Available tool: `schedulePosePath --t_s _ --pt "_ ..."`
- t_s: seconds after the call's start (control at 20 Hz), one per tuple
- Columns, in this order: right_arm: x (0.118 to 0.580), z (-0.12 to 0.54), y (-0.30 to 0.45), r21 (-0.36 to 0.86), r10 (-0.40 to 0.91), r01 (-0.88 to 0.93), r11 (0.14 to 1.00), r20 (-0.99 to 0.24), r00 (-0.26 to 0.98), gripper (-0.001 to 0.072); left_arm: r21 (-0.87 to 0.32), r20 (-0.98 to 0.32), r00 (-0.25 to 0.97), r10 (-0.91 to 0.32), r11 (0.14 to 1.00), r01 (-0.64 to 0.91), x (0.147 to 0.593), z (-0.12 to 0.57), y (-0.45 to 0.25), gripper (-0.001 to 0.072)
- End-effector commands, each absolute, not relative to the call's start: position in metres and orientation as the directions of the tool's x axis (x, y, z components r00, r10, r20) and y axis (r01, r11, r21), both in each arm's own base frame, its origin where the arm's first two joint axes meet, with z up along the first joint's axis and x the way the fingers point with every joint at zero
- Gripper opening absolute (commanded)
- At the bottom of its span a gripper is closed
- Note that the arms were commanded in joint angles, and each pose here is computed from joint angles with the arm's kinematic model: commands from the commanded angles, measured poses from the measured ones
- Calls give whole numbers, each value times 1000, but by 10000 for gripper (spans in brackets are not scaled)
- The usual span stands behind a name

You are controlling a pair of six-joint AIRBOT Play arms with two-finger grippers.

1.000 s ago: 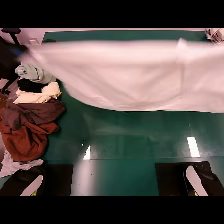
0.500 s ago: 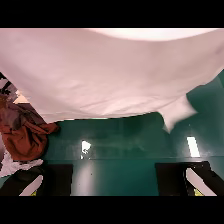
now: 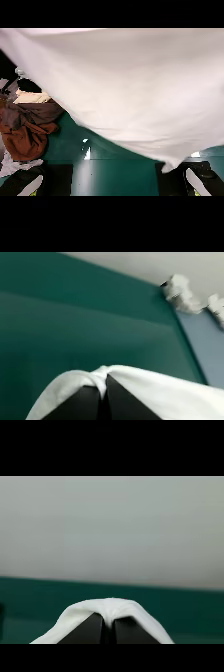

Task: Fold the shirts.

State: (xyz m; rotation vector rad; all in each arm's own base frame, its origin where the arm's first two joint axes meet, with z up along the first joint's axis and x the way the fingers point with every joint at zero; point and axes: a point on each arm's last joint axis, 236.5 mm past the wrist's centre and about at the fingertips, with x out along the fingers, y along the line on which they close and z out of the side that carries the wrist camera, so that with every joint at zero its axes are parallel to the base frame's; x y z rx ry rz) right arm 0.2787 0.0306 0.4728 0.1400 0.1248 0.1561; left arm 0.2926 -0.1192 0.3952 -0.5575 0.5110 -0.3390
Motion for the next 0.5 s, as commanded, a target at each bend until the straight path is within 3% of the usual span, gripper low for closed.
schedulePosePath --t_s 0.0,0.2,0.45 --pt "378 298 13 330 187 8 944 -555 810 22 -518 -618 699 -359 855 -18 369 241 -119 24" --pt "464 106 -1 431 239 185 883 -753 613 23 -465 -707 658 -258 871 -158 449 90 -109 23" --pt "496 -32 2 424 294 257 868 -858 422 24 -536 -725 637 -263 795 -282 502 -3 -120 24"
